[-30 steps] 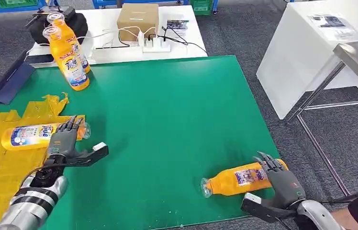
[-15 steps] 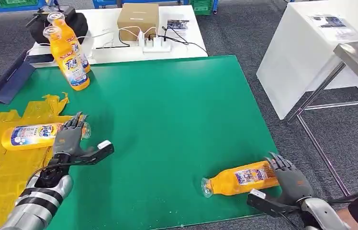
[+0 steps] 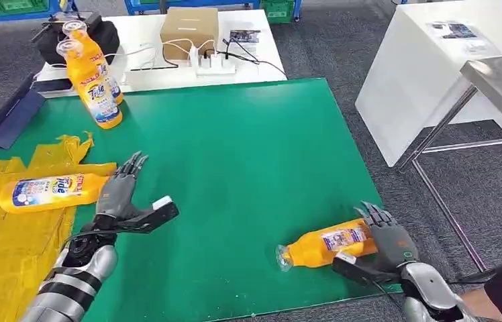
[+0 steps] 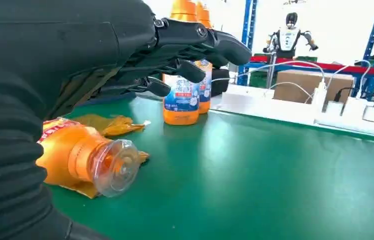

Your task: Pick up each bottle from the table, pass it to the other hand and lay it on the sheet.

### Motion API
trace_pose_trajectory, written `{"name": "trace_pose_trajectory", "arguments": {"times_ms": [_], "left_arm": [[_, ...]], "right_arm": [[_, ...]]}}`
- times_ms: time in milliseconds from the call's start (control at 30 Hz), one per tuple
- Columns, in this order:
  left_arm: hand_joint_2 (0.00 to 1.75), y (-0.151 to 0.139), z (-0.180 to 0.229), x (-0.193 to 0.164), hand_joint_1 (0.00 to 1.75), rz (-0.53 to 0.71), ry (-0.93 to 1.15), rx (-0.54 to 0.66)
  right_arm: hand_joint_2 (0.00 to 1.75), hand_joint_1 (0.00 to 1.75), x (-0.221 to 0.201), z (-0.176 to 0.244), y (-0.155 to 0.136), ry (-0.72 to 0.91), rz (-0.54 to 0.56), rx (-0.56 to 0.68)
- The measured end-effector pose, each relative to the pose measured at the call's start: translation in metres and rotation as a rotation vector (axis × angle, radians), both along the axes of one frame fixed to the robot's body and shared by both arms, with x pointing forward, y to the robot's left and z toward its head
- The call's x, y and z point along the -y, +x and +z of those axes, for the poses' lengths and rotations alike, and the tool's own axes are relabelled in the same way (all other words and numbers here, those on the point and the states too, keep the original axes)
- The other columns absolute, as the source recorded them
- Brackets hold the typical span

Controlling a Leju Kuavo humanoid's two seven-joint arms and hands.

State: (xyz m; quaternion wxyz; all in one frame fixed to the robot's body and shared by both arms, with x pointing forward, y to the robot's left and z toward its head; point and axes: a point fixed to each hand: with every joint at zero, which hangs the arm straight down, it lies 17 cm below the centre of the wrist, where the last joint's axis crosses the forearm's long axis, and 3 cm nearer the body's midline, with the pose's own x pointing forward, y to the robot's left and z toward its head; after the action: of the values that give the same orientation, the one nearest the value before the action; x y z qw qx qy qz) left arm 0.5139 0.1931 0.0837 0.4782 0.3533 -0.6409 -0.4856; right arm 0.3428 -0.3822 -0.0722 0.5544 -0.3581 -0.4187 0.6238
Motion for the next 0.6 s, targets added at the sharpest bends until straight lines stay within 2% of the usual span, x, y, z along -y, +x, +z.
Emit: {"name": "trace_pose_trajectory", "arguments": {"times_ms": [67,100,167,367,500,600], "left_arm": [[1.75,-0.001,0.0,0.003,0.0,-0.007,-0.005,-0.001],[1.75,-0.001,0.0,0.004,0.0,-0.011,-0.004,-0.001],[1.75,-0.001,0.0,0.005,0.0,-0.012,-0.004,-0.001],[1.75,-0.003,0.004,0.012,0.0,-0.026,-0.036,0.008],[1.75,-0.01,0.011,0.019,0.0,-0.044,-0.09,0.018],[1.75,-0.021,0.012,0.031,0.0,-0.092,-0.172,-0.022]], "right_arm": [[1.75,1.41,-0.005,-0.002,0.003,0.005,0.007,-0.003],[1.75,1.61,-0.007,-0.002,0.004,0.006,0.011,-0.003],[1.75,1.73,-0.008,-0.003,0.005,0.006,0.012,-0.004],[1.75,1.75,-0.015,0.001,0.011,0.05,0.013,0.023],[1.75,1.75,-0.03,0.02,0.019,0.072,0.009,0.139],[1.75,1.75,-0.055,0.041,0.028,0.128,-0.002,0.242]]}}
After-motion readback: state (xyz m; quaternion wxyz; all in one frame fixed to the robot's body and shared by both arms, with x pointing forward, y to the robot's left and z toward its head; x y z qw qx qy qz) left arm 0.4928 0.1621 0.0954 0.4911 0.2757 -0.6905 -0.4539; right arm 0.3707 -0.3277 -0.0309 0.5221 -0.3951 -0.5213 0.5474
